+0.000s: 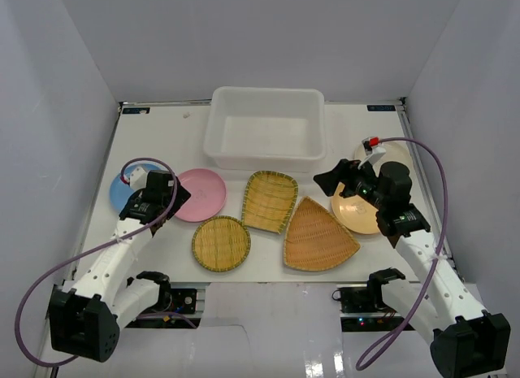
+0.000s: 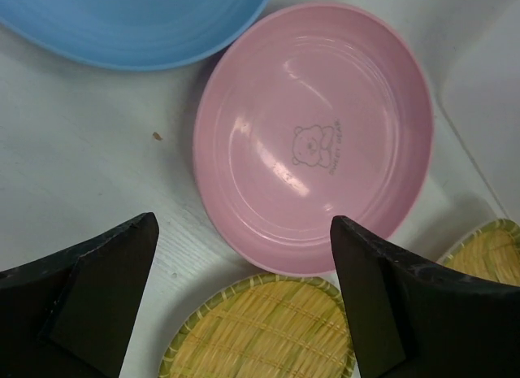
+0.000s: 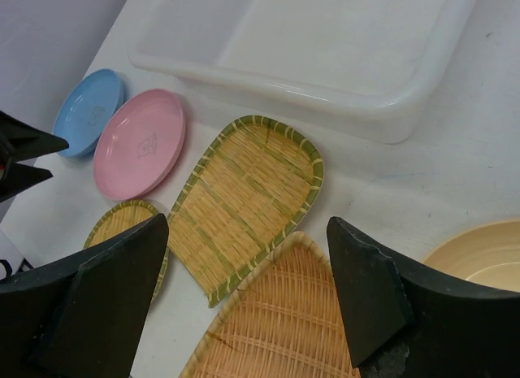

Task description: Place the plates into the plastic bin on the countertop

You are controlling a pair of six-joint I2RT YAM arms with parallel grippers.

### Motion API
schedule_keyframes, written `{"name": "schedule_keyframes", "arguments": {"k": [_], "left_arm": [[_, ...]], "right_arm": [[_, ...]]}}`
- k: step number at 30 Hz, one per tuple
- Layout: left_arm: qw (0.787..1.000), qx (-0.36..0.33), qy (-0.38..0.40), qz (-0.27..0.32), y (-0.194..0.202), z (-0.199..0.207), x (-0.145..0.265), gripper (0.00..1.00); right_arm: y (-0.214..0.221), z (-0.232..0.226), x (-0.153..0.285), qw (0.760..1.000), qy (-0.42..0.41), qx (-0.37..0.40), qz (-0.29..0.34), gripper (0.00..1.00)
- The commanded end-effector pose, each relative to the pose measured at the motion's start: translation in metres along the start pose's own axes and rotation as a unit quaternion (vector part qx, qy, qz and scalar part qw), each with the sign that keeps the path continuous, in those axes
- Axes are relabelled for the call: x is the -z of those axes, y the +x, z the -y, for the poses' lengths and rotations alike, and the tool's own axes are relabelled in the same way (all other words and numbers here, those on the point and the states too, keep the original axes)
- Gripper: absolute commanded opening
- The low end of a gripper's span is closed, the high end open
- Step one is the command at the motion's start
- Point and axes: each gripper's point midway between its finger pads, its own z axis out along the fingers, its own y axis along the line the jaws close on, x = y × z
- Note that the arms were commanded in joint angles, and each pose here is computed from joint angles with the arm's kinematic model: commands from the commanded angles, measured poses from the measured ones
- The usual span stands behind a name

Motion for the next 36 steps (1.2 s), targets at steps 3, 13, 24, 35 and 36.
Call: {"name": "schedule_keyframes", "arguments": {"k": [3,13,24,35,36], "left_arm": [[0.997,0.030,-0.065,0.029,-0.015,-0.014,-0.005,0.98],[0.971,0.177,-0.140,0.083,-0.052,-0.075,-0.023,0.91],[0.950,0.221,-0.217,0.020,-0.046,-0.126,-0.069,0.94],[0.942,0.236,-0.237,0.008,-0.047,-0.134,-0.097,0.67],[0.941,0.235,-0.244,0.010,-0.047,-0.136,-0.099,0.66]], "right_arm": [[-0.007,-0.011,0.003,0.999,-0.006,0.034,0.016,0.85],[0.003,-0.012,0.002,0.999,0.001,0.052,-0.006,0.84],[0.018,-0.018,0.001,0.998,-0.016,0.053,-0.024,0.83],[0.028,-0.021,0.000,0.998,-0.029,0.042,-0.040,0.82],[0.030,-0.024,-0.001,0.998,-0.038,0.039,-0.044,0.81]]}}
